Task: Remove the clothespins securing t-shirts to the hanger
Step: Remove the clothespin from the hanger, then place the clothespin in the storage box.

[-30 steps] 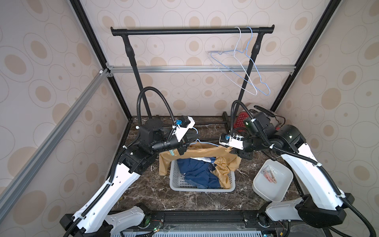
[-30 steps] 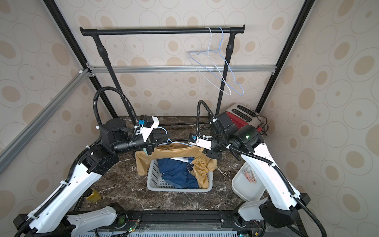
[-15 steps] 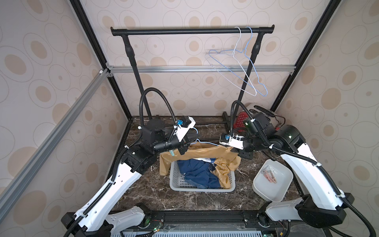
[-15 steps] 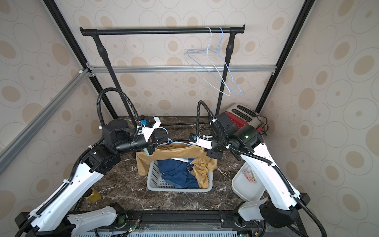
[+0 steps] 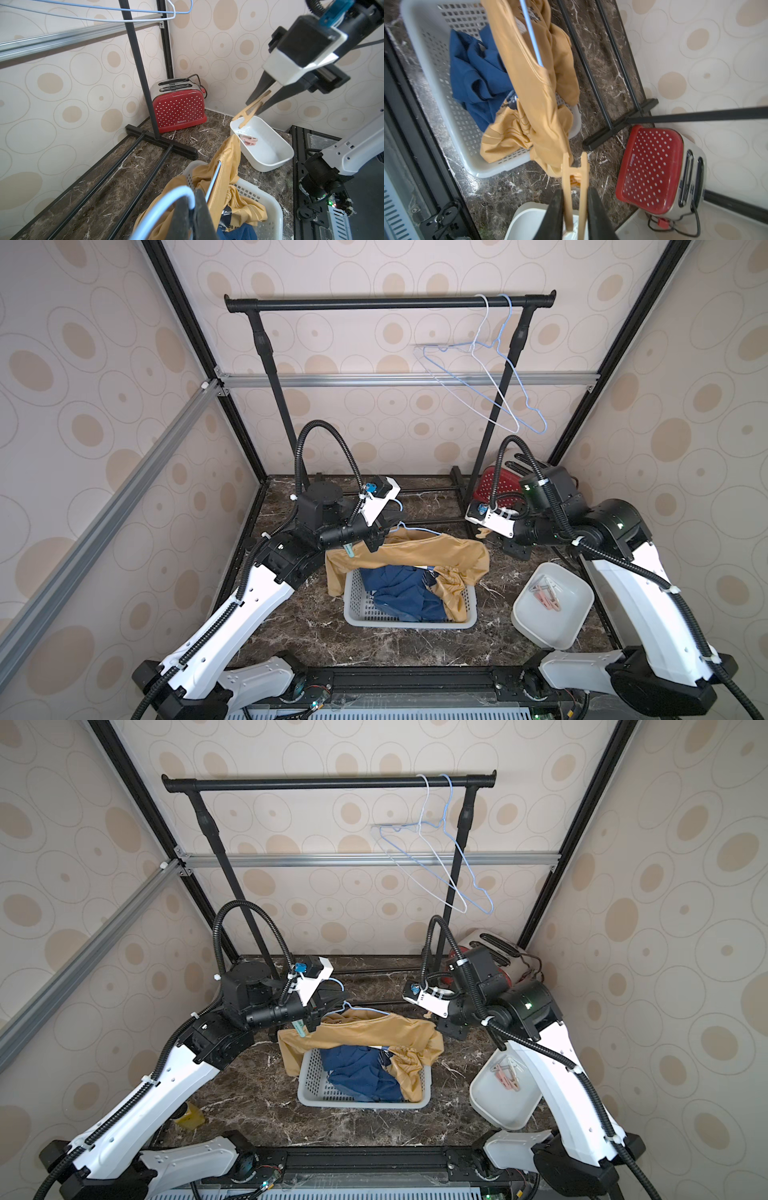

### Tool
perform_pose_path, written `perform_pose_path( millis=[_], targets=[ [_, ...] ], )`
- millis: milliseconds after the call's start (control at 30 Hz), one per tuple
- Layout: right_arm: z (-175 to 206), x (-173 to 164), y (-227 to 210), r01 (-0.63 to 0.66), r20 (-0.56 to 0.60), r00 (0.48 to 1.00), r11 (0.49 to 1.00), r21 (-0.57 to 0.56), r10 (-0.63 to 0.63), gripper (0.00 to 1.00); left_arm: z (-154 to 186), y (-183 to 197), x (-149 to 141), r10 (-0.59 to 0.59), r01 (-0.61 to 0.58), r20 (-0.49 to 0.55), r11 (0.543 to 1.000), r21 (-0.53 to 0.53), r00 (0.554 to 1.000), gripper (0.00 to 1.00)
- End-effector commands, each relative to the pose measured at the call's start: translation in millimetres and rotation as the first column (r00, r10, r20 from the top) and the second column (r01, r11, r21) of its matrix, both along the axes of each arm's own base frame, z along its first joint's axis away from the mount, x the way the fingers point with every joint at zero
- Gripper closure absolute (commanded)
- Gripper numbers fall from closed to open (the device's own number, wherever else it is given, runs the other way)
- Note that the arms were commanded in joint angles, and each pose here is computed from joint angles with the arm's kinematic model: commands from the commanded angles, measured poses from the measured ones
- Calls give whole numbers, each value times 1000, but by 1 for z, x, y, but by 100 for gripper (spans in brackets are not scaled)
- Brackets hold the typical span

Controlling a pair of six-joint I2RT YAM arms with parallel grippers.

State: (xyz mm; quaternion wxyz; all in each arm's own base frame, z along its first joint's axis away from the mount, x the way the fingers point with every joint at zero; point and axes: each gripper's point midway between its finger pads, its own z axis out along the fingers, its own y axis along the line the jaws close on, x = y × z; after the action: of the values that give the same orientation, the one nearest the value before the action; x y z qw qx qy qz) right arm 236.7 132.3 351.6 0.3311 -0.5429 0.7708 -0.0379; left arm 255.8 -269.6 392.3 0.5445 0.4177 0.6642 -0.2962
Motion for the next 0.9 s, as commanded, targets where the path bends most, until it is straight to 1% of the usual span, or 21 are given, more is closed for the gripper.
perform_pose_path(
  millis=[0,67,167,200,300,400,500,600,667,733,767,867],
  targets=[
    [-14,-7,-44,127,-4,992,988,-82,-128,80,8,-4,6,6,-5,38,1000,-14,999,100],
    [-31,-11,-69,196,-14,980,970,-145,-200,80,7,-6,7,1,-1,36,1000,-18,999,100],
    [-66,-18,-104,300,-40,948,926,-229,-317,81,6,-7,7,-4,4,37,1000,-27,999,100],
    [-84,-19,-121,355,-57,922,896,-265,-383,83,5,-8,7,-9,10,36,1000,-28,999,100],
    [-120,-27,-143,404,-106,881,848,-343,-462,85,4,-9,4,-26,27,32,999,-29,999,100],
    [-142,-33,-160,444,-139,838,808,-388,-527,85,4,-8,0,-37,38,35,999,-32,999,100],
    [-164,-36,-170,462,-179,799,775,-431,-575,84,5,-7,-4,-45,46,39,998,-35,998,100],
    [-192,-42,-177,436,-242,766,757,-487,-596,82,6,-8,-5,-55,57,39,998,-40,998,100],
    [-206,-39,-187,461,-235,737,725,-512,-634,82,7,-9,-4,-58,59,38,997,-46,998,100],
    [-217,-42,-190,467,-286,700,722,-510,-655,82,7,-10,-4,-60,62,37,997,-48,997,100],
    [-223,-44,-194,462,-302,682,713,-527,-666,82,8,-11,-4,-61,63,37,997,-48,997,100],
    [-238,-48,-202,443,-321,653,690,-572,-686,81,10,-12,-3,-62,64,40,997,-53,997,100]
  ],
)
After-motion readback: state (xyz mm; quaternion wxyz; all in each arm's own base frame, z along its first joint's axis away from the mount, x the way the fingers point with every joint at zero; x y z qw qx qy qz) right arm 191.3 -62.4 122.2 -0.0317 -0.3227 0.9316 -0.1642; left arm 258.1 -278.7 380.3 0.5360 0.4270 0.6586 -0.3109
